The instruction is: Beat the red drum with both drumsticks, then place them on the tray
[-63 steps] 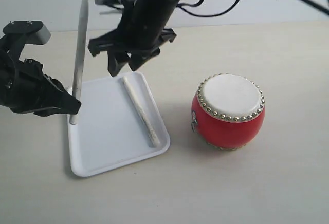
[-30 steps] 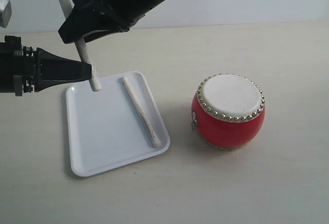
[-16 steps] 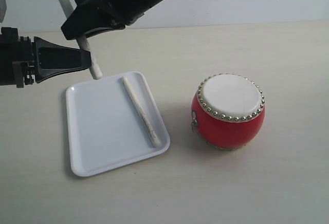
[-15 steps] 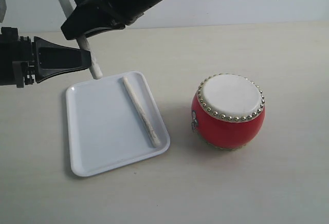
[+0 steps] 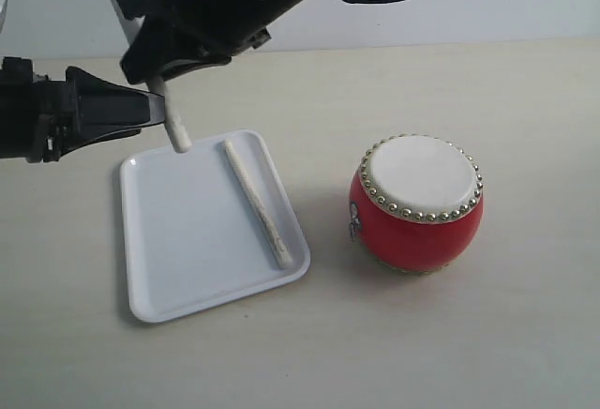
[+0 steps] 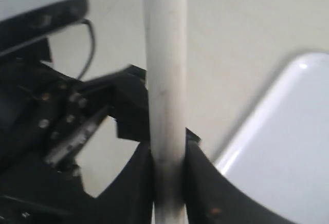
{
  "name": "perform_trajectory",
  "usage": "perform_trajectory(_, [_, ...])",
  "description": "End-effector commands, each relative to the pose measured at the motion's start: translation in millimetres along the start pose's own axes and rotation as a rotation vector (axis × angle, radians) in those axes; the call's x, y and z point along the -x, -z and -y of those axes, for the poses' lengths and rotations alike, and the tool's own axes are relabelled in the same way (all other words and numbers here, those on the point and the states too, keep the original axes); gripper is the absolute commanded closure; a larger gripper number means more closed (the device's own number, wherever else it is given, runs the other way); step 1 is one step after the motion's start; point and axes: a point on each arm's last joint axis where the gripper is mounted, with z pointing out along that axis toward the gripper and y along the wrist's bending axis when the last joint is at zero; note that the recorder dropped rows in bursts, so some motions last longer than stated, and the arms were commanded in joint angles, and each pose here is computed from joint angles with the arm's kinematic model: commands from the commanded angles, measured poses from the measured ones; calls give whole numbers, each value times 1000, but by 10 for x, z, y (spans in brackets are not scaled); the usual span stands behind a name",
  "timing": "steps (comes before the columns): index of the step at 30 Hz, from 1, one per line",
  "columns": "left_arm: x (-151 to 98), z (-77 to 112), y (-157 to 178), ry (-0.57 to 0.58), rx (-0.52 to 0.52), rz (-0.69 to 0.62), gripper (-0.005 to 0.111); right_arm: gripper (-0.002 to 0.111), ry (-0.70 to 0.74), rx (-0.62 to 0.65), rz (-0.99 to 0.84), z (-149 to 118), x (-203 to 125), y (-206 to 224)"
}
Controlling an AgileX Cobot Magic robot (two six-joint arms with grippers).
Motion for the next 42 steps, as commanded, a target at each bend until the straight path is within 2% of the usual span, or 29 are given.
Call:
perform_trajectory(1, [59, -187, 131, 19, 136, 46, 46, 108, -107, -211, -67, 174, -79, 33])
perform_trajectory(2, [74, -238, 176, 28, 164, 61, 50, 108, -135, -240, -87, 208, -104, 28])
perform_trajectory(4, [107, -368, 312, 45, 225, 100, 70, 108, -206, -266, -134, 283, -166, -27])
perform_trajectory(5, [124, -448, 410, 58, 260, 124, 90, 108, -225, -260, -171, 324, -219, -129])
perform_trajectory(6, [128, -487, 459, 57, 278, 133, 100, 108, -233, -265, -192, 358, -252, -193])
perform_trajectory(7, [133, -544, 536, 47, 306, 145, 106, 108, -241, -269, -236, 417, -332, -360])
perform_trajectory(11, [143, -667, 714, 53, 369, 183, 107, 108, -341, -301, -315, 684, -587, -847])
perform_trajectory(15, [148, -635, 711, 48, 329, 188, 107, 108, -420, -348, -375, 866, -768, -1046])
perform_trajectory(22, [150, -603, 701, 43, 292, 187, 107, 108, -477, -367, -373, 846, -804, -1122])
perform_trajectory(26, [150, -592, 698, 39, 280, 187, 107, 108, -452, -369, -381, 775, -847, -1235])
perform_trajectory(42, [136, -566, 688, 29, 251, 173, 107, 108, -472, -383, -318, 802, -806, -1256])
